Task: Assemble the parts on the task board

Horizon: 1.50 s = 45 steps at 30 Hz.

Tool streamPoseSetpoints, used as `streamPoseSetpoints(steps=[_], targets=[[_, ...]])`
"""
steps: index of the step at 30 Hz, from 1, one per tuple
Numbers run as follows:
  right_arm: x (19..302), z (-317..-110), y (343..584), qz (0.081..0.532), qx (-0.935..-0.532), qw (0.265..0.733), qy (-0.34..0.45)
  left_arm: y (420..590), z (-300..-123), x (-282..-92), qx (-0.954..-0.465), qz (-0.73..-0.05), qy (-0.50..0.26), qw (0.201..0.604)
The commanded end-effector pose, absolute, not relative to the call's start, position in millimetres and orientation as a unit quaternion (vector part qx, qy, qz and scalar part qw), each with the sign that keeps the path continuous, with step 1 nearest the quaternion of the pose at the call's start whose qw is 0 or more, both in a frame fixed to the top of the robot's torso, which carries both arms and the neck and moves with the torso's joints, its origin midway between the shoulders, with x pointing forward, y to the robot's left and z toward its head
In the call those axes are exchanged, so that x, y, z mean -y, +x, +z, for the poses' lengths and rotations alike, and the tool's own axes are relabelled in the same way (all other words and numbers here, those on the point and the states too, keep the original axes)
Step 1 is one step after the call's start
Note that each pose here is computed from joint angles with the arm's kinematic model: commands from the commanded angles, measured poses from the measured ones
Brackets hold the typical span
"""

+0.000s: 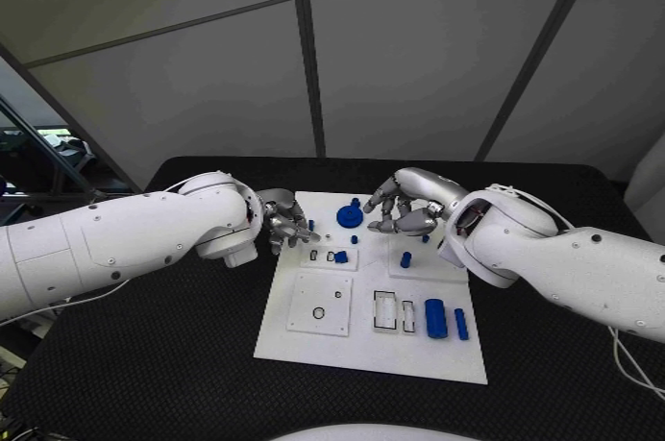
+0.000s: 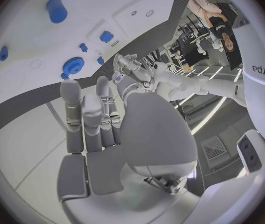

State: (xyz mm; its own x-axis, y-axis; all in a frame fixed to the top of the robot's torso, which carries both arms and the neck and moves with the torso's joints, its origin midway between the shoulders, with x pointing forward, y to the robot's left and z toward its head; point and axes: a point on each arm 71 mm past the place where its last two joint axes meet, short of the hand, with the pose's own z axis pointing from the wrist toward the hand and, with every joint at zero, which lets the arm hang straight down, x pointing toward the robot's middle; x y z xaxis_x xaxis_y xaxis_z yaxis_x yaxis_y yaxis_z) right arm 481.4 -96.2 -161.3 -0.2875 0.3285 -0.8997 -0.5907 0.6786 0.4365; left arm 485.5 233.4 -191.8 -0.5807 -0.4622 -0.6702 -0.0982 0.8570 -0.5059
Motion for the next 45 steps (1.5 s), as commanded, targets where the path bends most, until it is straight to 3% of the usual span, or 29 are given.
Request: streamPoseSetpoints(steps=[1,11,45], targets=[[87.2,-170.8,480.9,0.327,-0.705,0.607,-0.164,486.6,-180.8,-238.1,-0.792,-0.308,-0.267,0.454],[60.6,-192.7,475.0,0.313,-0.713,0.594,-0.200,480.9,-175.9,-253.0,-0.740,-0.360,-0.338,0.457],[37.2,-224.6,472.2,0.306,-0.736,0.565,-0.213,478.9,-170.2,-252.9,-0.710,-0.381,-0.347,0.480]])
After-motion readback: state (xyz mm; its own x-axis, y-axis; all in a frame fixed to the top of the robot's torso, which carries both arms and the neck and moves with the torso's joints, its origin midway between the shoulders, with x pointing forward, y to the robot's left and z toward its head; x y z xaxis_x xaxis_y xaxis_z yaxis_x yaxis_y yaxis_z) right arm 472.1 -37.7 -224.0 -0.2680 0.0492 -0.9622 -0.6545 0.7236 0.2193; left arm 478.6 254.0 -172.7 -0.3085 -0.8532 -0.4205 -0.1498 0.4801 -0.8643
